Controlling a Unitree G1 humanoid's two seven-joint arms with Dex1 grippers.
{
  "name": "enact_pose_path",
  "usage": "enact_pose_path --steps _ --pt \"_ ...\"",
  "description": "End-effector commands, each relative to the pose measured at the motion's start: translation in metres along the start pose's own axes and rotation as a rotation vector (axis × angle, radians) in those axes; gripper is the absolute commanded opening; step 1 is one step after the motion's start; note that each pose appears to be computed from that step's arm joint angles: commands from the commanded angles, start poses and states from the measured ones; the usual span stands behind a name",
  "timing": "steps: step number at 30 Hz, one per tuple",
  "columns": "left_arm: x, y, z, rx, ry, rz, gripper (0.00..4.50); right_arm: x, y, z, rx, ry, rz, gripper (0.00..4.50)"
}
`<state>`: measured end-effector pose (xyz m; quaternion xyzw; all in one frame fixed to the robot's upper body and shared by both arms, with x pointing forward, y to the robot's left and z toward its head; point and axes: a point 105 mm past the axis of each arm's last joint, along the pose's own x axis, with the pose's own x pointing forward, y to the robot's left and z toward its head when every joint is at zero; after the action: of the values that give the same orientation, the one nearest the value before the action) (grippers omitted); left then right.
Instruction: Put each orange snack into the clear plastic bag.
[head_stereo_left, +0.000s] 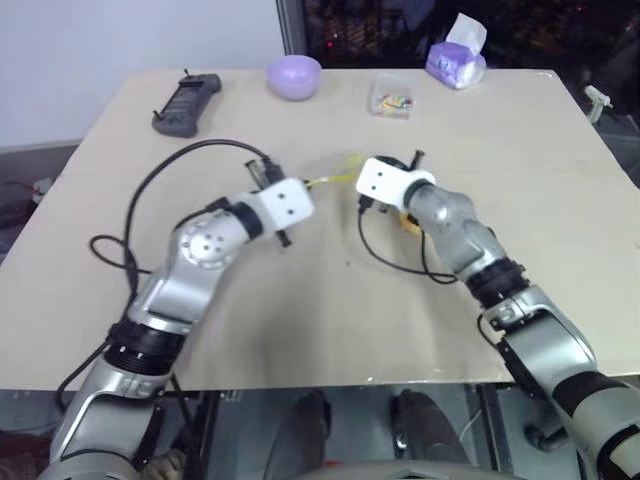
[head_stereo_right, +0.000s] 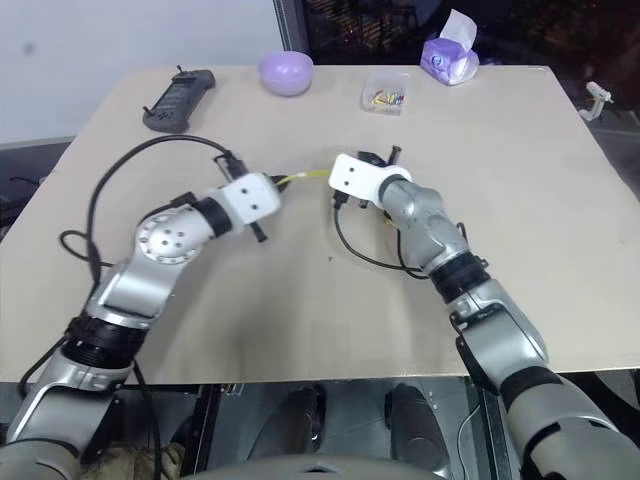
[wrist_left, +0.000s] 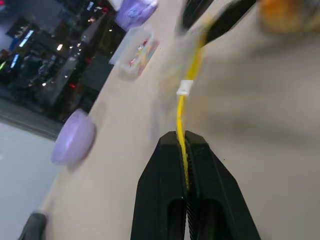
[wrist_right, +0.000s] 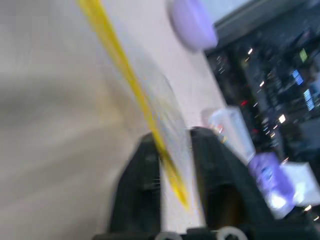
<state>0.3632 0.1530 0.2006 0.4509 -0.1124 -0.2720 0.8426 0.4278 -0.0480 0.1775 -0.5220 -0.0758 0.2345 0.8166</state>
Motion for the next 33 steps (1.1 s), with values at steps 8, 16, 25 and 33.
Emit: enact_pose_path --steps 8,16,25,33 --pt "-0.01 0.008 0.001 -0.065 -0.229 -0.079 0.0 -0.044 -0.023 0.025 0.182 -0.139 -0.008 2.32" --pt "-0.014 0.005 0.001 -0.066 -0.242 -0.116 0.0 -0.05 -0.02 0.053 0.174 -0.236 0.03 2.32" --pt "-0.015 0.003 0.003 -0.051 -0.229 -0.14 0.0 -0.059 -0.014 0.076 0.12 -0.324 0.084 2.32" --pt "-0.014 0.001 0.006 -0.037 -0.232 -0.146 0.0 -0.057 -0.01 0.084 0.081 -0.346 0.113 2.32"
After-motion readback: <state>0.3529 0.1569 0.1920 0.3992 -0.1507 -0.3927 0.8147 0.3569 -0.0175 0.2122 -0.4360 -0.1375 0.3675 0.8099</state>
